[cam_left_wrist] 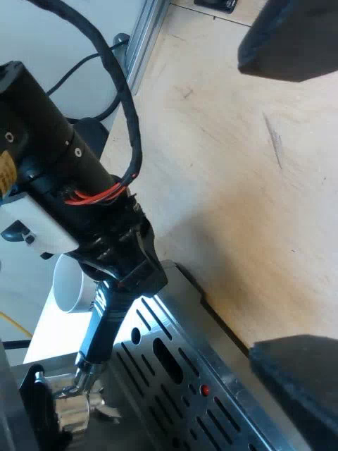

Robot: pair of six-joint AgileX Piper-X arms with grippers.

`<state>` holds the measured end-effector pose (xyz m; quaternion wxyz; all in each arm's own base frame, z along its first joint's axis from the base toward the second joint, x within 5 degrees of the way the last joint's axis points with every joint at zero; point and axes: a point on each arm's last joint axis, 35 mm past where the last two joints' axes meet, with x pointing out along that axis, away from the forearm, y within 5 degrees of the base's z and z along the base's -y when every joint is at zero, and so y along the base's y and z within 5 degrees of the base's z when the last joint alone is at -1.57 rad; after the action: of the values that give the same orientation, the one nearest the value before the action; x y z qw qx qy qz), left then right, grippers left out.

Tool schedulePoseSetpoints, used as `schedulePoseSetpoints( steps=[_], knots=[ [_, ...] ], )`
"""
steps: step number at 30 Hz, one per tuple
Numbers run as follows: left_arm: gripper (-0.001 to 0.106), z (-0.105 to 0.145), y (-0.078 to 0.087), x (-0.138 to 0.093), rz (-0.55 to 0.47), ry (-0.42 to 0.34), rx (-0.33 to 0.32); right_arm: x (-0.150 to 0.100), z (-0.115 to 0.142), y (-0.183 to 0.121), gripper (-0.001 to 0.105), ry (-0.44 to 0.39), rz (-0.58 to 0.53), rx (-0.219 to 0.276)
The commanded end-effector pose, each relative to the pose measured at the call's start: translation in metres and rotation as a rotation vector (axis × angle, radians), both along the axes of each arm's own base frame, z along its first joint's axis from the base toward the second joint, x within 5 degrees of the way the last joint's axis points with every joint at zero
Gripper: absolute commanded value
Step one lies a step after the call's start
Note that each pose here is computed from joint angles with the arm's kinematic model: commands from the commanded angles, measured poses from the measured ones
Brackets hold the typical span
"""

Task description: Grind coffee beans and then tamp

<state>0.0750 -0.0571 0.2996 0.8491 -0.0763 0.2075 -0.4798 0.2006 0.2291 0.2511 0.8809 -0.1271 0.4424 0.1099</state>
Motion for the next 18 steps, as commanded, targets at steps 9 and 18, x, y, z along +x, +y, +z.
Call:
schedulePoseSetpoints(
  steps=[9, 18],
  knots=[
    [0.079, 0.001, 0.000, -0.001, 0.004, -0.004, -0.005, -0.016, 0.008, 0.004, 0.000, -0.027, -0.002, -0.018],
    [0.079, 0.001, 0.000, -0.001, 0.004, -0.004, -0.005, -0.030, 0.008, 0.013, 0.000, -0.088, -0.007, -0.052]
  ],
)
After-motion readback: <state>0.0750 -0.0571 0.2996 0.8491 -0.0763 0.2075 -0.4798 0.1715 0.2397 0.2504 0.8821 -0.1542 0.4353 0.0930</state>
